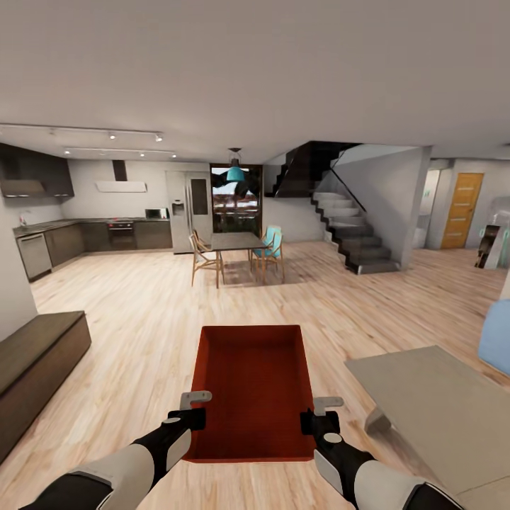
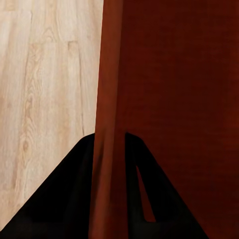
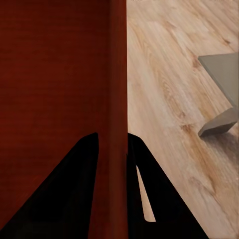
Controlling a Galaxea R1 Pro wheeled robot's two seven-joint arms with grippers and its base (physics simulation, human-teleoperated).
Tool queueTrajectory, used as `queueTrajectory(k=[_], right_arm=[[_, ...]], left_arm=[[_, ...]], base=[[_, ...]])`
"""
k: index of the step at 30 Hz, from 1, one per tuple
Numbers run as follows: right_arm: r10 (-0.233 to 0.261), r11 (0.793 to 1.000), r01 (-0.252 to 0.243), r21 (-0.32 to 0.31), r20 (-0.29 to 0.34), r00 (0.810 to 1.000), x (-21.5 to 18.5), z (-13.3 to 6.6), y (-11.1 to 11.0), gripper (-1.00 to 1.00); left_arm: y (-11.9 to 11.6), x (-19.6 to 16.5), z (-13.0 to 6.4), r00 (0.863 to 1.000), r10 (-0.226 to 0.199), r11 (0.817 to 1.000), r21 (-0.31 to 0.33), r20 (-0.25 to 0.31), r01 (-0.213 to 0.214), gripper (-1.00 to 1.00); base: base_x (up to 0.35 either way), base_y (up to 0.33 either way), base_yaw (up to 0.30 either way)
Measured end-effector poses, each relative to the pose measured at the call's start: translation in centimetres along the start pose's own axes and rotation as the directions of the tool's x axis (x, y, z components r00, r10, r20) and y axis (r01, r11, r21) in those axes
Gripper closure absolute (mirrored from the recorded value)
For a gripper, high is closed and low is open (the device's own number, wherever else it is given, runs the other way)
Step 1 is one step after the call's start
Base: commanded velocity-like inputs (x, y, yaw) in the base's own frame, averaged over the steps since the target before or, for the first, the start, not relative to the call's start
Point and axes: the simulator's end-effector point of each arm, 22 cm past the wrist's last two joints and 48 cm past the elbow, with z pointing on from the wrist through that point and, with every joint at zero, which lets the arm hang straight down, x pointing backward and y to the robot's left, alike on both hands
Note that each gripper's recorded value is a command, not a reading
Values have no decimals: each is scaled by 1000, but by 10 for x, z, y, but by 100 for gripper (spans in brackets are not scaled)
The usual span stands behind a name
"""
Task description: Move the two storage containers from the living room to the garage. In the garage, place one container on the floor and stack the other container on top of it (either order is fine).
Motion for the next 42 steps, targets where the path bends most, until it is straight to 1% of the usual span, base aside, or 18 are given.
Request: queueTrajectory(k=[10,30,42], right_arm=[[0,1000,0,1,9,1000,-2,0,0,100],[-2,1000,2,0,-1,1000,0,0,1,100],[-2,1000,2,1,3,1000,-1,0,0,100]], left_arm=[[0,-2,0,1000,0,1000,1,9,0,100],[1,1,0,1000,-2,1000,0,-1,2,100],[0,0,0,1000,-3,1000,0,3,3,100]], base=[[322,0,0],[322,0,0],[322,0,0]])
